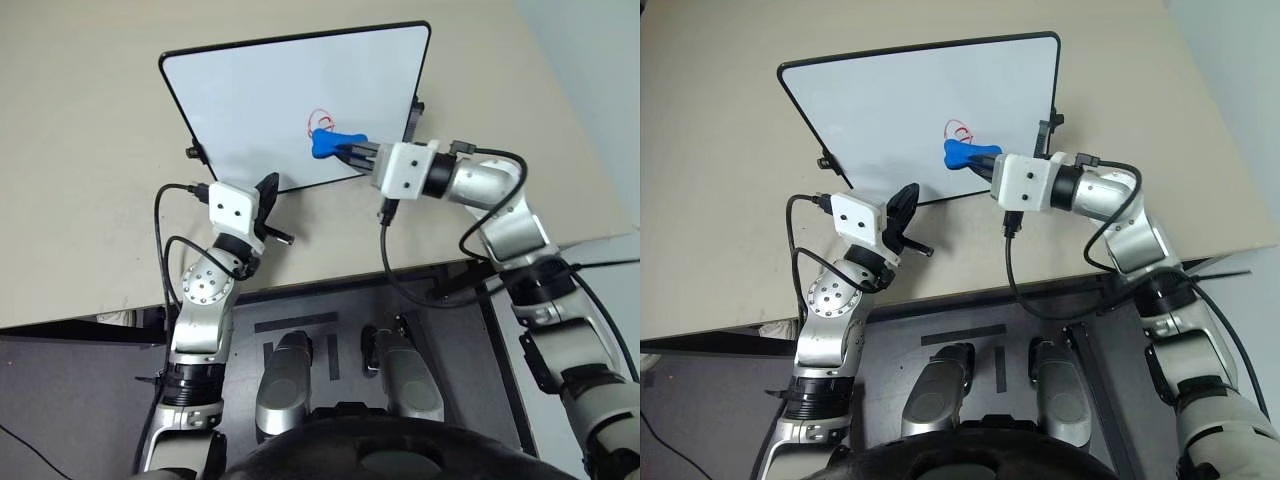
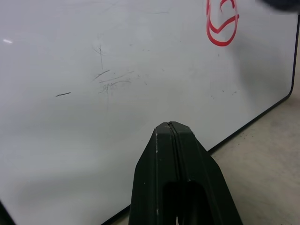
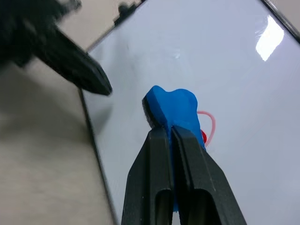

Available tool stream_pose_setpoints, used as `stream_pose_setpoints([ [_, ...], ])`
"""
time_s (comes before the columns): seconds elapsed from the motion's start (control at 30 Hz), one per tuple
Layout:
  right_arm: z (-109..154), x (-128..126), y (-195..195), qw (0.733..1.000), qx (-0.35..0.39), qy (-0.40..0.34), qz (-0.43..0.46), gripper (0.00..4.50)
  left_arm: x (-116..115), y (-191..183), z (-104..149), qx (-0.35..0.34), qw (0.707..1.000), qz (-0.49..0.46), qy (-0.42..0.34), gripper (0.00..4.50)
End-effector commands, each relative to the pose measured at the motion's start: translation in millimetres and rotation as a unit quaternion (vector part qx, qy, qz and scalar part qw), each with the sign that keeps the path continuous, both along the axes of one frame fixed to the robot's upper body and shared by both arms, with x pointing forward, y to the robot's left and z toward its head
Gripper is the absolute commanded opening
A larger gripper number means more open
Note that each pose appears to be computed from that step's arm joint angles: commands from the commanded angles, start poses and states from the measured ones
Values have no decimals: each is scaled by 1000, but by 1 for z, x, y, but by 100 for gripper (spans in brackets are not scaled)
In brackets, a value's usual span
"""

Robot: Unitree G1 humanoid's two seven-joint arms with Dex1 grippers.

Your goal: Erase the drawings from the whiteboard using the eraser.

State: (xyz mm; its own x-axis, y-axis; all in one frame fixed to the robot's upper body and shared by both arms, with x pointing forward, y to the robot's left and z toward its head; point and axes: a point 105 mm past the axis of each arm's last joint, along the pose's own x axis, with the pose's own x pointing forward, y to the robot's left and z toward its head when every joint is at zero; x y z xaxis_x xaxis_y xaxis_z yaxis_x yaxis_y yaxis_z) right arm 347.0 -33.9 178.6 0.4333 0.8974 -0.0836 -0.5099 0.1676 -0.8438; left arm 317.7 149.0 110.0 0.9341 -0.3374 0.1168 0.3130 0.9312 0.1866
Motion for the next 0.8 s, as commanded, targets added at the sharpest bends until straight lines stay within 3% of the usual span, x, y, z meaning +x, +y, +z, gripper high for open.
stream_pose_setpoints([
  [0.03, 7, 16, -1, 997, -14, -81, -12, 3, -1, -2, 11, -2, 1000, 0, -25, 0],
  [0.2, 5, 33, -6, 992, -13, -120, -37, 3, -2, 0, 12, -1, 1000, 7, -26, 0],
  [0.5, -27, 38, -5, 994, -32, -96, -37, 3, -2, 1, 13, 1, 1000, 8, -27, 0],
  [0.6, -21, 42, -5, 993, -24, -107, -47, 3, -2, 1, 13, 1, 1000, 6, -27, 0],
  [0.8, 14, 45, -6, 982, 23, -175, -60, 3, -2, -1, 13, 2, 1000, 2, -27, 0],
])
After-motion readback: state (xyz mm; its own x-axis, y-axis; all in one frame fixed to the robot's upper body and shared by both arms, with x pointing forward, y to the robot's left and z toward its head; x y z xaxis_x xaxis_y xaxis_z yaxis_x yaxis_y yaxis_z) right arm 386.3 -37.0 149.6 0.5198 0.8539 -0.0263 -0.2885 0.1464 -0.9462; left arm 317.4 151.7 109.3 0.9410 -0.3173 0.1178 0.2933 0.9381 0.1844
